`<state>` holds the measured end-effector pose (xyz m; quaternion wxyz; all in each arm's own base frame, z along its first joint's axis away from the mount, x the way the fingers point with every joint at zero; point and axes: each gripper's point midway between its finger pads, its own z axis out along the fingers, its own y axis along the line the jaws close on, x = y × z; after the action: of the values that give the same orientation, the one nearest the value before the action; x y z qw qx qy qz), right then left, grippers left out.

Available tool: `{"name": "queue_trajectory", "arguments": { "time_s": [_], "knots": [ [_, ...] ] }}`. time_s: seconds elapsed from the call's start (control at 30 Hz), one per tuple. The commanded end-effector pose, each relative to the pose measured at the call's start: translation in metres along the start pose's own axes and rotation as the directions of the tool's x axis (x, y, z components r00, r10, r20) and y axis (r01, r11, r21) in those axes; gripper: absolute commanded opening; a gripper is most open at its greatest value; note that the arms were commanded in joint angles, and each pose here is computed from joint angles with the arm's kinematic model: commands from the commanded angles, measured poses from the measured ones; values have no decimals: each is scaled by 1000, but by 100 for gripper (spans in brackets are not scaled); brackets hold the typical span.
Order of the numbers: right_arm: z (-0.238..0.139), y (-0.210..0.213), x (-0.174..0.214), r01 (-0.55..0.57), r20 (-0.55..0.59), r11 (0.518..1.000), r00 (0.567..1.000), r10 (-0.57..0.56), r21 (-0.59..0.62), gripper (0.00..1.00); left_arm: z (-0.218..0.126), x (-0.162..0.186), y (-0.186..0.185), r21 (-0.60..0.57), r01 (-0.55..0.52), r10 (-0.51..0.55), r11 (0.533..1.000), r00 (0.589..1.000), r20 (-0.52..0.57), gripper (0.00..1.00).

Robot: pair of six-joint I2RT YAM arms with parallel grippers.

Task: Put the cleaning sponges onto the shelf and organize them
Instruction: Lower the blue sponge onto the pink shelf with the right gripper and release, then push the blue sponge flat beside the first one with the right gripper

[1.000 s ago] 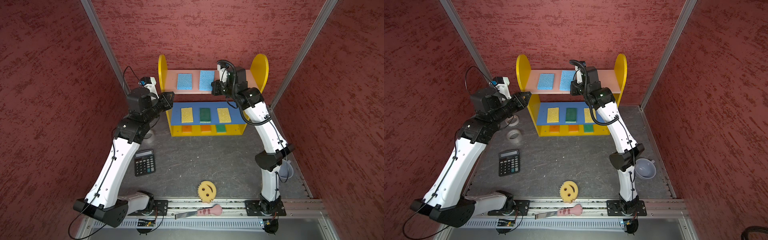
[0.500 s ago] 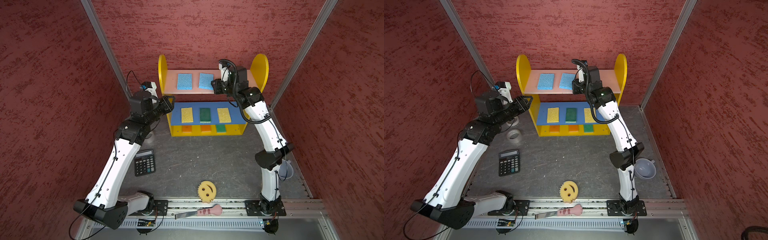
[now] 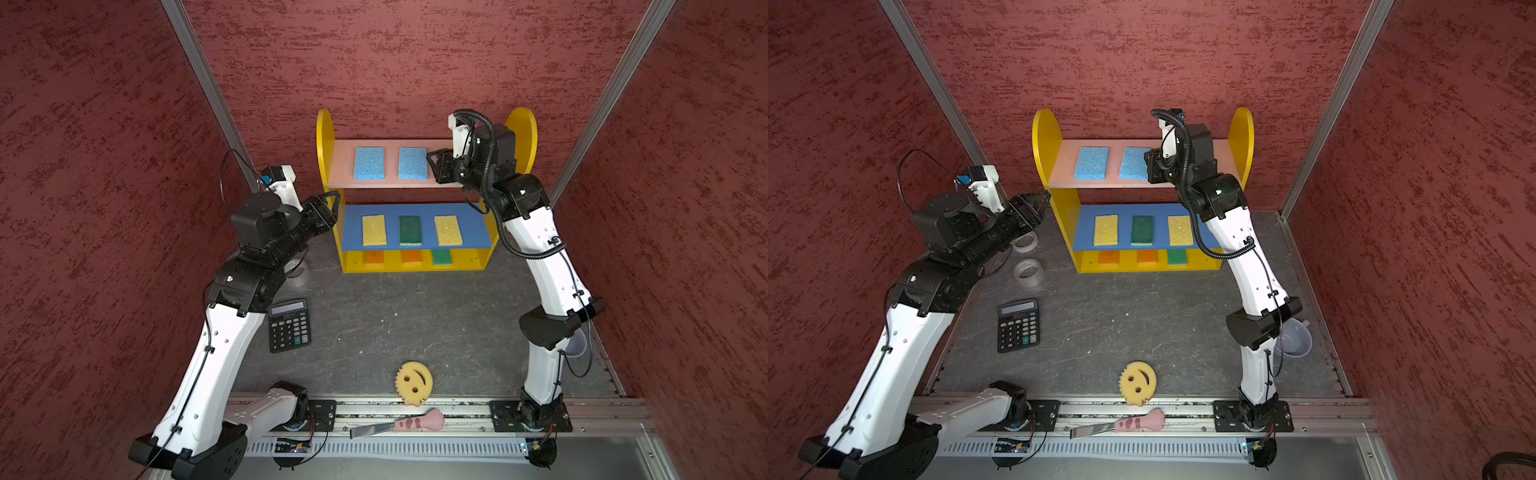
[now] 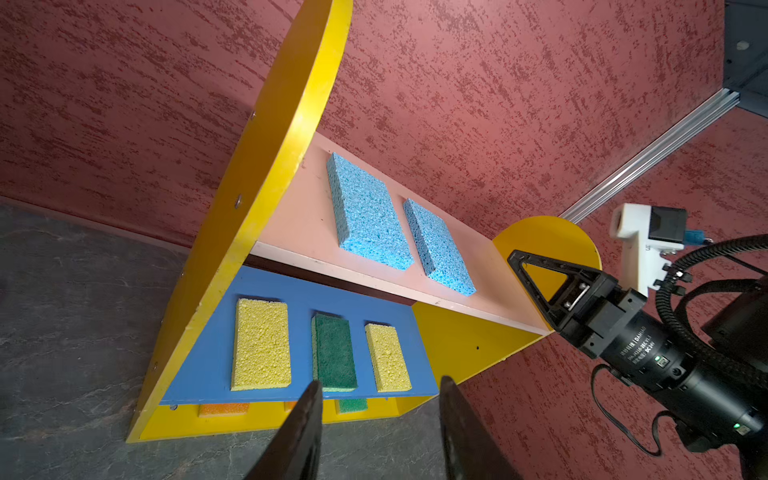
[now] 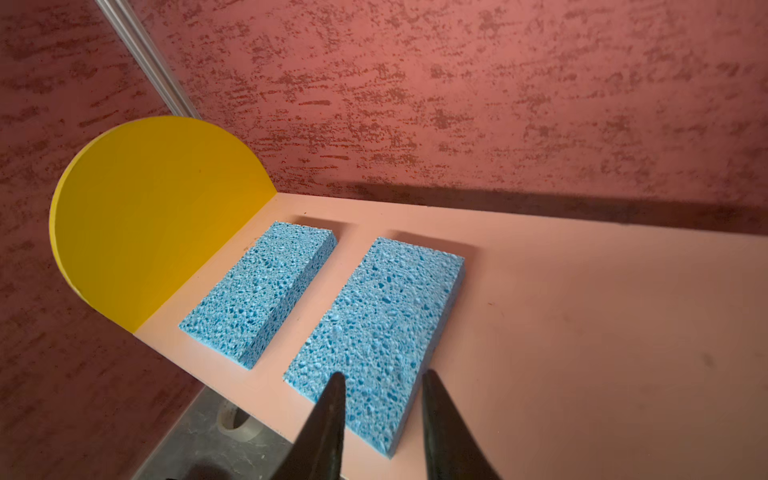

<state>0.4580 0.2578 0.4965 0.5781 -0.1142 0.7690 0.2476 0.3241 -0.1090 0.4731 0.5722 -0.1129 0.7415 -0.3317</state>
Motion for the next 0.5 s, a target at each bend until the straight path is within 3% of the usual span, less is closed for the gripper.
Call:
{"name": "queue_trajectory", "arguments": {
  "time_s": [0.0,0.03,0.47],
  "knots": [
    [-11,23,1,-16,-16,998,1000,15,-61,6,-2,0,7,-21,0,1,1000,1000,13,46],
    [-9,27,7,-16,-32,998,999,14,-67,0,-3,0,9,-27,0,0,1000,1000,14,46],
    [14,26,52,-35,-155,999,987,35,2,0,-9,6,27,-65,35,-34,997,999,11,47]
  ]
}}
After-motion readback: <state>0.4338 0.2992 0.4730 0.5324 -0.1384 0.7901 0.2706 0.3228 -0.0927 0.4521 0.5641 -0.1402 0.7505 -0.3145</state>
